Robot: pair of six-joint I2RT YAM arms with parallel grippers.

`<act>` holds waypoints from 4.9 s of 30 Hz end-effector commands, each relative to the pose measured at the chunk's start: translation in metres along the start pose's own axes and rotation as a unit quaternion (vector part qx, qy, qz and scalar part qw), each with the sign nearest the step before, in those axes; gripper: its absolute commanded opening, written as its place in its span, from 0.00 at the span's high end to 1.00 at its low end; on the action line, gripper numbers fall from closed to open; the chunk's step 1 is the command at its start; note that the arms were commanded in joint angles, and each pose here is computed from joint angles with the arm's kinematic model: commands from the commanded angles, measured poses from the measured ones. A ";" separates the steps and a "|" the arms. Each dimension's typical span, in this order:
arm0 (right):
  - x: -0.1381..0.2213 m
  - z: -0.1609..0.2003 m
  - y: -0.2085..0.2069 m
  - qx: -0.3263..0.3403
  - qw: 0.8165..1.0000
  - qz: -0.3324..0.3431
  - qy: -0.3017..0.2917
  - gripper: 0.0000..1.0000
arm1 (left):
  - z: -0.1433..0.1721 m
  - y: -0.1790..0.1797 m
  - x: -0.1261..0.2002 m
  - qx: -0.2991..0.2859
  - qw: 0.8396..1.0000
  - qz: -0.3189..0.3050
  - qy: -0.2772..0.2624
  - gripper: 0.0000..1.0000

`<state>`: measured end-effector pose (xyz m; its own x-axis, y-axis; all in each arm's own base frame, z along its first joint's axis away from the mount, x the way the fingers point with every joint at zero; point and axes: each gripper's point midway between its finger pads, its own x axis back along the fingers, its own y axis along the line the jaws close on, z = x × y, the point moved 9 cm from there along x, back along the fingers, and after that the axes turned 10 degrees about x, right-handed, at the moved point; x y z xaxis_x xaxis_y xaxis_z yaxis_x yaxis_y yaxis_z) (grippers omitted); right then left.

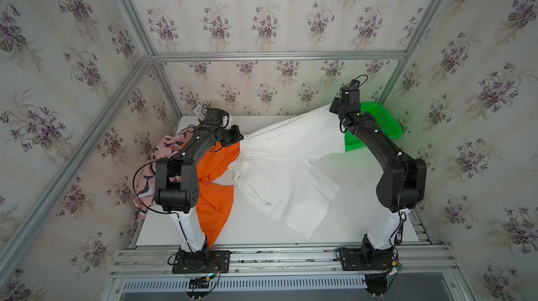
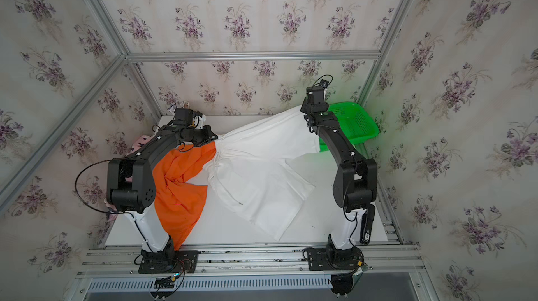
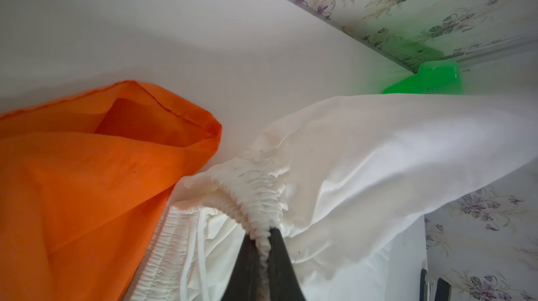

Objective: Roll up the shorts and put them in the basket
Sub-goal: Fold the shorts at the center of the board, then adjust the shorts at the center of the board, then roll the shorts at the center of the board.

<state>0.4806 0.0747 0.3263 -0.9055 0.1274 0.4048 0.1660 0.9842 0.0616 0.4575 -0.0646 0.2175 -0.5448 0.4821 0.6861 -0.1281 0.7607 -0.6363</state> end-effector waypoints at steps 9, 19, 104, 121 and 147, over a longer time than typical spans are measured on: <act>0.088 0.077 -0.013 -0.067 0.980 -0.124 0.142 1.00 | 0.024 0.010 0.028 -0.032 0.998 -0.037 0.033 1.00; 0.171 0.167 -0.051 -0.092 0.960 -0.128 0.231 1.00 | 0.089 0.041 0.044 -0.019 0.994 -0.064 0.089 1.00; 0.004 0.191 0.097 0.080 0.893 -0.278 0.345 0.70 | 0.255 -0.089 0.029 -0.205 0.957 -0.096 0.183 0.53; 0.210 0.297 -0.008 -0.025 0.842 -0.261 0.472 0.47 | 0.334 -0.029 -0.018 -0.183 0.910 -0.089 0.362 0.64; 0.240 0.271 0.039 -0.129 0.785 -0.396 0.459 1.00 | 0.350 -0.094 0.057 -0.486 0.855 -0.070 0.167 0.33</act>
<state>0.1567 0.1715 0.1695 -0.0951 -0.7544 0.6495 -0.1242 0.6564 0.7441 0.1553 -0.2593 0.1835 -0.1492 0.3998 0.9044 0.5322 0.8033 -0.2673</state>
